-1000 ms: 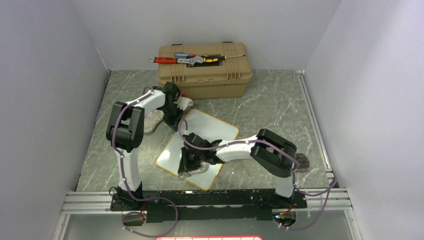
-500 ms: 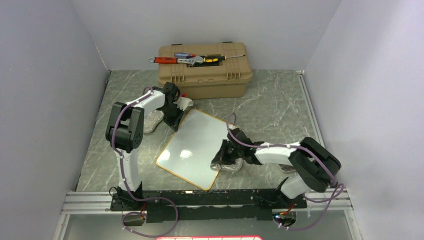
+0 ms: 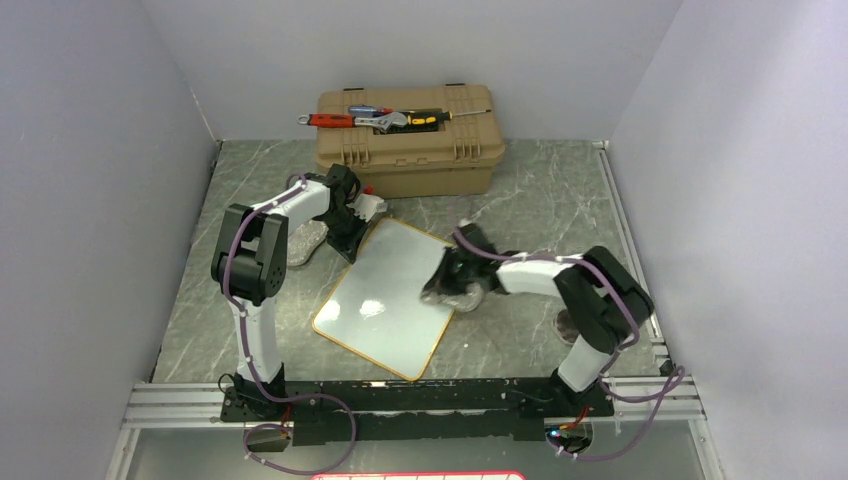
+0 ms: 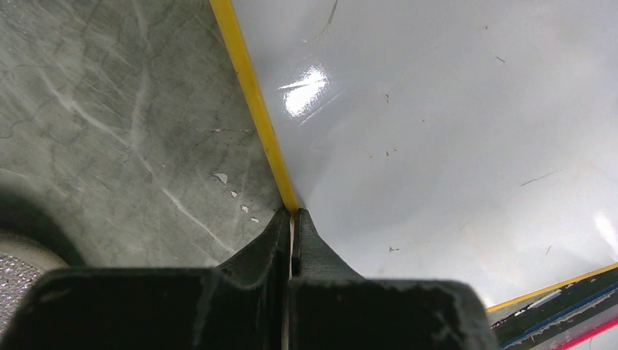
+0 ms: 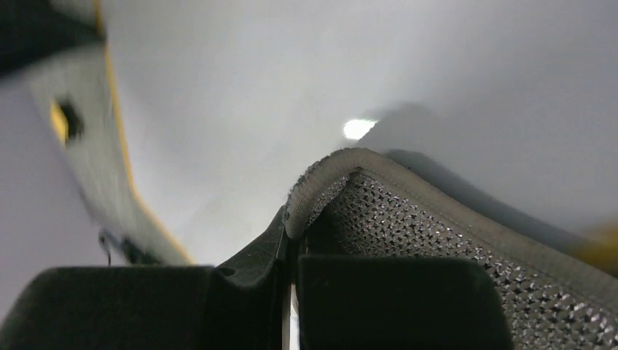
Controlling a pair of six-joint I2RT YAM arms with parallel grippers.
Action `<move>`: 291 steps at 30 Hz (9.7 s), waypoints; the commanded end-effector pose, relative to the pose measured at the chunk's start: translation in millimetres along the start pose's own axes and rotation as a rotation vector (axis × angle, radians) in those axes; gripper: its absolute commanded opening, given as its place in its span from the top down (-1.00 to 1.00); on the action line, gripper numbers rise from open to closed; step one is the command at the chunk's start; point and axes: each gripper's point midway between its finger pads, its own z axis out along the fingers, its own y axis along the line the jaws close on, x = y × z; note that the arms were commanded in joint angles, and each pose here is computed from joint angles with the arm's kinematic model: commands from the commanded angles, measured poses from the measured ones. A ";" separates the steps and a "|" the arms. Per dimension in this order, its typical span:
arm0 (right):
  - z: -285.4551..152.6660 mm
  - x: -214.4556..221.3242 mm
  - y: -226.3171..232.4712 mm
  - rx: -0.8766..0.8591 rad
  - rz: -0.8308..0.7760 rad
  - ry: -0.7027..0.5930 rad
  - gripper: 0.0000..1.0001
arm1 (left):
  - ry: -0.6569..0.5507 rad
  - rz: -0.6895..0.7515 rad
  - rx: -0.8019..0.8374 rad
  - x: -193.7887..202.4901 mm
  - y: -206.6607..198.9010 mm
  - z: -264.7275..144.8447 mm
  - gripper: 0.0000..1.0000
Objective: Erase the whiteboard
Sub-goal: Erase the whiteboard at the center of the board.
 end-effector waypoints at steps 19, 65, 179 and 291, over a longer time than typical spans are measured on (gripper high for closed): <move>-24.5 98.4 -95.4 0.307 0.001 0.149 1.00 | 0.187 -0.028 0.151 50.0 -31.8 39.1 0.94; 12.8 121.5 -51.5 0.183 -0.020 0.199 1.00 | 0.171 -0.051 0.190 53.4 -36.6 36.0 0.94; 74.5 -84.6 -0.9 0.075 0.161 -0.189 1.00 | 0.178 -0.065 0.197 63.0 -33.1 31.5 0.94; 138.3 -116.0 -14.7 0.229 0.198 -0.234 1.00 | 0.207 -0.002 0.236 91.3 -40.3 33.9 0.94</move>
